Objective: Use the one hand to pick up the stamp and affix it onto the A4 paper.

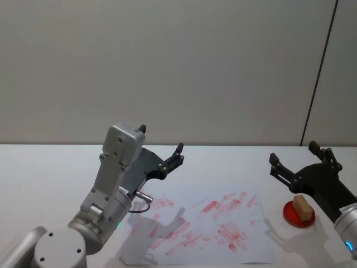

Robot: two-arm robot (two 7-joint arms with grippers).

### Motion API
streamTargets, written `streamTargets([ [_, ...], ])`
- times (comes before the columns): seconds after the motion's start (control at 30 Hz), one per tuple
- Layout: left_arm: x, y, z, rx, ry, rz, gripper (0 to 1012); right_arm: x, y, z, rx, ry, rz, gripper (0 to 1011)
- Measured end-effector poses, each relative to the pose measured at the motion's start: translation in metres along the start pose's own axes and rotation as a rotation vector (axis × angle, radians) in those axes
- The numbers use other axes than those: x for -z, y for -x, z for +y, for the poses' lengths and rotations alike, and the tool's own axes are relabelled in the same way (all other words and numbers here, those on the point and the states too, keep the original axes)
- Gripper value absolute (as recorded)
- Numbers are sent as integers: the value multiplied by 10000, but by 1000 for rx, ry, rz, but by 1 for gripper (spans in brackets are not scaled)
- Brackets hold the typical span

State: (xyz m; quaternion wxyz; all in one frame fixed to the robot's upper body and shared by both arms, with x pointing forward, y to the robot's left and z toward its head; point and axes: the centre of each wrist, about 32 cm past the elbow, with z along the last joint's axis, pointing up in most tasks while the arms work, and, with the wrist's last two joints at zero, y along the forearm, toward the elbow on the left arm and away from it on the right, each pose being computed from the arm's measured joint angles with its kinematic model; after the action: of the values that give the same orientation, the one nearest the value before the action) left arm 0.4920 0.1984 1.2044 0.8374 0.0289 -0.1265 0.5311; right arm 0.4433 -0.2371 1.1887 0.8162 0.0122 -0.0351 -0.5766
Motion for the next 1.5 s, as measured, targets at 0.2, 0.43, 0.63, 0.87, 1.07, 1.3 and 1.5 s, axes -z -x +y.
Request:
streamTargets([
  [0.2, 0, 0, 0, 0, 0, 0, 1002, 2, -1, -2, 0, 1, 0, 1001],
  [0.43, 0, 0, 0, 0, 0, 0, 1003, 2, -26, -74, 20, 11, 2, 1001],
  [0.63, 0, 0, 0, 0, 0, 0, 1002, -1, -54, -179, 48, 35, 3, 1001],
  [0.87, 0, 0, 0, 0, 0, 0, 1003, 5, -85, -354, 97, 105, -2, 1001],
  [1.07, 0, 0, 0, 0, 0, 0, 1002, 21, -91, -440, 125, 173, -9, 1001],
  [1.3, 0, 0, 0, 0, 0, 0, 1002, 44, -93, -434, 146, 247, -24, 1001],
  [1.5, 0, 0, 0, 0, 0, 0, 1002, 80, -100, -355, 159, 302, -36, 1001],
])
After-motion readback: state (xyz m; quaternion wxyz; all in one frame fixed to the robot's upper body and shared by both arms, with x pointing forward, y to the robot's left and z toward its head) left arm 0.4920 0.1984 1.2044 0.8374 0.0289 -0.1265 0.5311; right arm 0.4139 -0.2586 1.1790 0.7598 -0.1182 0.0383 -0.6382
